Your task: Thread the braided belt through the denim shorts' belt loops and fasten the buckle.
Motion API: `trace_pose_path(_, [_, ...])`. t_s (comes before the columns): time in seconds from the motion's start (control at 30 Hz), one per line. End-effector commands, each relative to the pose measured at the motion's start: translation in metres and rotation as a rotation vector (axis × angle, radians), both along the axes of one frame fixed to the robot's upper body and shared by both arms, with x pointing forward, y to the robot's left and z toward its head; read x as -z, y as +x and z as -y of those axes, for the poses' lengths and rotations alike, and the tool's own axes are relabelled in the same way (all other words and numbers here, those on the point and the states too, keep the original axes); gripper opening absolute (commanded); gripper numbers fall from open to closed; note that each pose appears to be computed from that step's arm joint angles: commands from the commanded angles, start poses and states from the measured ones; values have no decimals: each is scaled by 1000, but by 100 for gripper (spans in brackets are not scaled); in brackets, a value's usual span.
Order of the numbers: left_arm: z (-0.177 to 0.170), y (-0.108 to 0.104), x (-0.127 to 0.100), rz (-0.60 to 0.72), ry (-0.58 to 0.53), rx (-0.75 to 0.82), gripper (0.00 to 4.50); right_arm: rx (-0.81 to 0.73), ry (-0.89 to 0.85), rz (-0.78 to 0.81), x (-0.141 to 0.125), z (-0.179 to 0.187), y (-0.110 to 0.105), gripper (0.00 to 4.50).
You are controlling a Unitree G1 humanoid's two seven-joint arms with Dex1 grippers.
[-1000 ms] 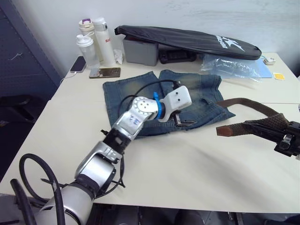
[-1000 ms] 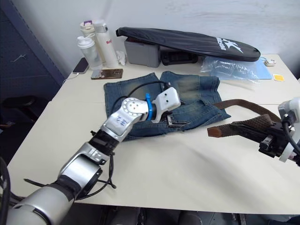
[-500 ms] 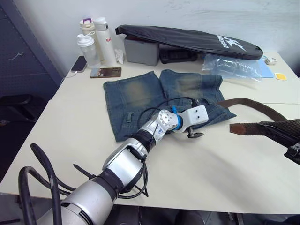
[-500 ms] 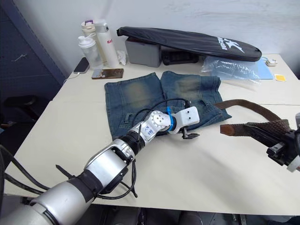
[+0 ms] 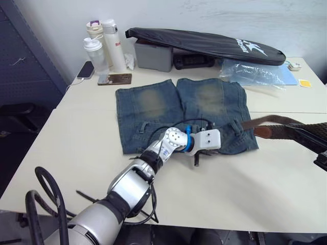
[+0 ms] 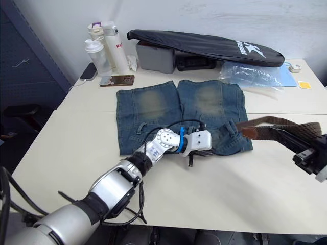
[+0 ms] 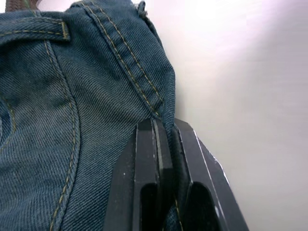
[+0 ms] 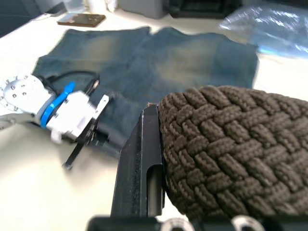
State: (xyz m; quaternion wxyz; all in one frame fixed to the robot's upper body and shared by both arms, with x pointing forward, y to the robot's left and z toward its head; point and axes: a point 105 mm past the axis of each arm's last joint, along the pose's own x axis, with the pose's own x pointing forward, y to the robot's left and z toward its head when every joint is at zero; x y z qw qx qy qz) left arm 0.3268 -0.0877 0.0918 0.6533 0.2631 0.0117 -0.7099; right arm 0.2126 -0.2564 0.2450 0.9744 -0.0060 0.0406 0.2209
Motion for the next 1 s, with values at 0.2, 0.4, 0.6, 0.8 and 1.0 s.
trace_pose_path(0.2, [-47,-42,-9,-147,59,174,8,-52,12,-8,1,-9,4,0])
trace_pose_path(0.4, [-60,-39,-16,-125,86,150,8,-73,32,-44,11,-16,3,0])
trace_pose_path(0.6, [-70,-38,-39,-184,15,105,156,-92,59,-59,18,-25,7,0])
trace_pose_path(0.8, [-104,-32,-97,-110,6,16,432,-104,3,-78,18,-30,14,0])
trace_pose_path(1.0, [-139,-16,-120,-61,-24,-128,448,-30,109,-204,46,-23,30,0])
